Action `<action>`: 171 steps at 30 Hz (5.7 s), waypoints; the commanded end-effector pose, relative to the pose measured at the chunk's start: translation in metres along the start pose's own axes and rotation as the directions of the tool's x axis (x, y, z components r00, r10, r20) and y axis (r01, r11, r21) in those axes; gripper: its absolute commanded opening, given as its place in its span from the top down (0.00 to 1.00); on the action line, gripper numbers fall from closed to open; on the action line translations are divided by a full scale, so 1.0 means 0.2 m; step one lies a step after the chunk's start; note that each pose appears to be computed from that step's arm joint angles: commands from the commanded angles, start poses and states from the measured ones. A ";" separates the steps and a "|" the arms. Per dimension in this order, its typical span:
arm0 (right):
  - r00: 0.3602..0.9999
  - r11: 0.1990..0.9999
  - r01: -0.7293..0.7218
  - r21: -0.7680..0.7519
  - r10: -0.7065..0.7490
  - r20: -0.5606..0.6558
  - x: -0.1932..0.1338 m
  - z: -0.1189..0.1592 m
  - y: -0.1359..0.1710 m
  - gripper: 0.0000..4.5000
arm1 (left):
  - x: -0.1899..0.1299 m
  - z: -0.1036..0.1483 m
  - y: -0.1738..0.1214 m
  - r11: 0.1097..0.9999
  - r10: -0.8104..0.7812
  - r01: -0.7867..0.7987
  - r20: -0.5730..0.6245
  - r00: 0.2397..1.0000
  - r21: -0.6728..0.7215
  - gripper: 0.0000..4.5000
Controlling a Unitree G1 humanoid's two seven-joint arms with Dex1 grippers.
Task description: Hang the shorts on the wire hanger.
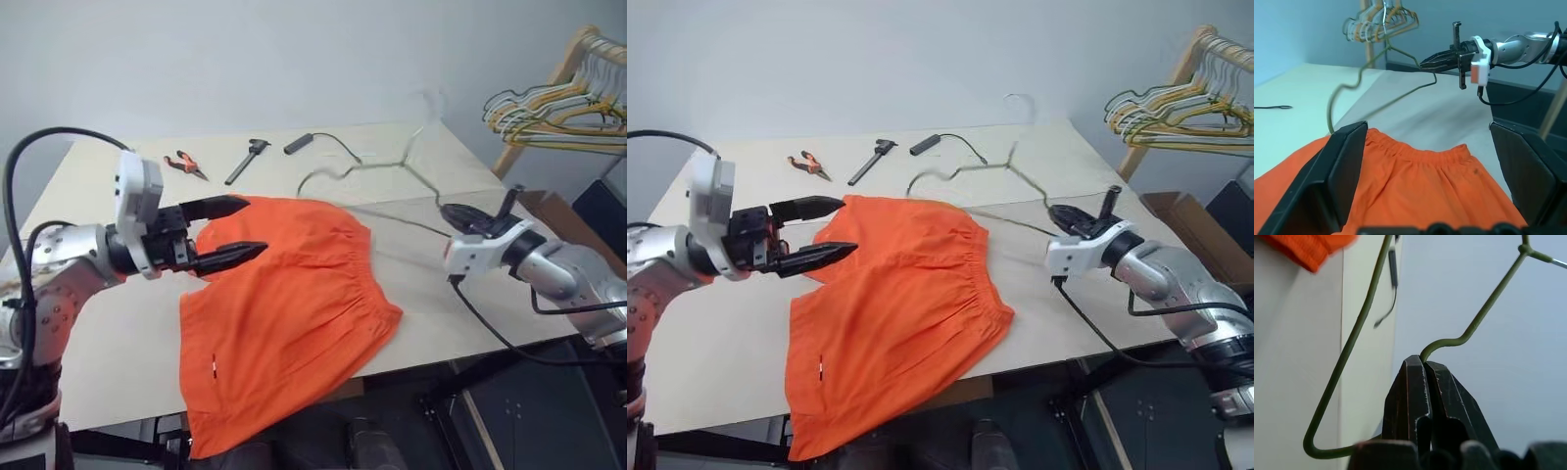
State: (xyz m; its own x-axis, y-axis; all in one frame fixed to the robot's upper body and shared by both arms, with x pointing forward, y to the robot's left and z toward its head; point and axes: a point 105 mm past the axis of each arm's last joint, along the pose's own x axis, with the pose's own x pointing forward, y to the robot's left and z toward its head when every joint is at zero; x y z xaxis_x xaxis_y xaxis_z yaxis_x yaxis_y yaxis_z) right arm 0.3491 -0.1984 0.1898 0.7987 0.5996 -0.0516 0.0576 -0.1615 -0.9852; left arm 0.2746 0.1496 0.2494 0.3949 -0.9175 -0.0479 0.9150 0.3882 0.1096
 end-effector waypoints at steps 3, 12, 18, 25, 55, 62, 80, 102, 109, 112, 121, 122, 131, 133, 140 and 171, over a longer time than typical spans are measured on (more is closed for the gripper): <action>0.976 0.980 0.161 -0.114 -0.142 0.163 0.03 0.09 -0.16 0.99 | 0.07 -0.04 0.01 0.999 -0.014 0.019 -0.108 0.994 0.038 0.04; 0.954 0.964 0.218 -0.150 -0.178 0.241 0.05 0.15 -0.22 0.99 | 0.18 -0.10 0.06 1.000 -0.025 0.027 -0.175 0.984 0.012 0.04; 0.961 0.966 0.197 -0.166 -0.156 0.228 0.03 0.13 -0.21 0.99 | 0.18 -0.07 0.08 0.998 -0.058 0.056 -0.132 0.990 -0.019 0.04; 0.970 0.970 0.175 -0.168 -0.140 0.201 0.00 0.11 -0.18 0.99 | 0.05 0.08 0.03 0.978 -0.194 0.199 0.072 0.978 -0.064 0.04; 0.921 0.947 0.260 -0.189 -0.185 0.344 0.02 0.22 -0.29 1.00 | 0.18 -0.23 0.09 0.983 -0.176 0.156 -0.257 0.950 -0.095 1.00; 0.909 0.958 0.236 -0.166 -0.157 0.385 0.01 0.25 -0.28 0.88 | 0.20 -0.22 0.12 0.992 -0.122 0.108 -0.248 0.961 -0.068 1.00; 0.888 0.526 -0.449 0.722 0.171 0.427 -0.16 0.24 -0.22 0.01 | 0.04 -0.29 0.04 0.962 -0.172 0.223 -0.286 0.943 0.155 1.00; 0.691 0.040 -0.678 0.734 0.374 0.618 -0.01 0.40 -0.11 0.37 | 0.04 -0.30 0.00 0.947 -0.202 0.256 -0.263 0.944 0.192 1.00; 0.678 0.074 -0.702 0.709 0.374 0.633 0.00 0.42 -0.13 0.93 | 0.05 -0.31 -0.01 0.939 -0.224 0.284 -0.279 0.934 0.195 1.00; 0.657 0.085 -0.723 0.686 0.393 0.644 -0.02 0.43 -0.12 0.99 | 0.06 -0.31 -0.01 0.936 -0.230 0.291 -0.279 0.932 0.199 1.00; 0.640 0.093 -0.739 0.667 0.403 0.654 -0.05 0.44 -0.10 1.00 | 0.04 -0.29 0.00 0.932 -0.273 0.326 -0.287 0.918 0.158 0.75; 0.644 0.082 -0.734 0.674 0.402 0.651 -0.07 0.44 -0.09 1.00 | 0.02 -0.27 0.03 0.939 -0.257 0.307 -0.276 0.926 0.156 0.68; 0.754 -0.184 -0.443 0.878 0.453 0.475 -0.35 0.23 0.17 1.00 | -0.07 -0.23 0.10 0.983 -0.148 0.164 -0.183 0.972 0.078 0.06; 0.773 -0.255 -0.342 0.904 0.470 0.425 -0.40 0.19 0.24 1.00 | -0.05 -0.23 0.05 0.982 -0.171 0.182 -0.160 0.972 0.056 0.01; 0.782 -0.471 0.060 0.880 0.570 0.252 -0.49 0.06 0.48 1.00 | -0.02 -0.16 -0.05 0.976 -0.219 0.219 -0.046 0.975 0.000 0.01; 0.827 -0.590 0.076 0.804 0.488 0.280 -0.45 -0.02 0.49 1.00 | -0.05 -0.16 -0.09 0.970 -0.235 0.239 -0.092 0.968 0.045 0.01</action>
State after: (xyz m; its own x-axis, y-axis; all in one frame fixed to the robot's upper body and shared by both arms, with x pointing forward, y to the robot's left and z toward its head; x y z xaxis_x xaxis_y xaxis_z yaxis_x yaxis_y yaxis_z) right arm 0.2814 -0.2690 0.0842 0.5099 0.6279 -0.5880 -0.4063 0.7783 0.4787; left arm 0.2611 0.1535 0.2065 0.1743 -0.9720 -0.1578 0.9831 0.1625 0.0845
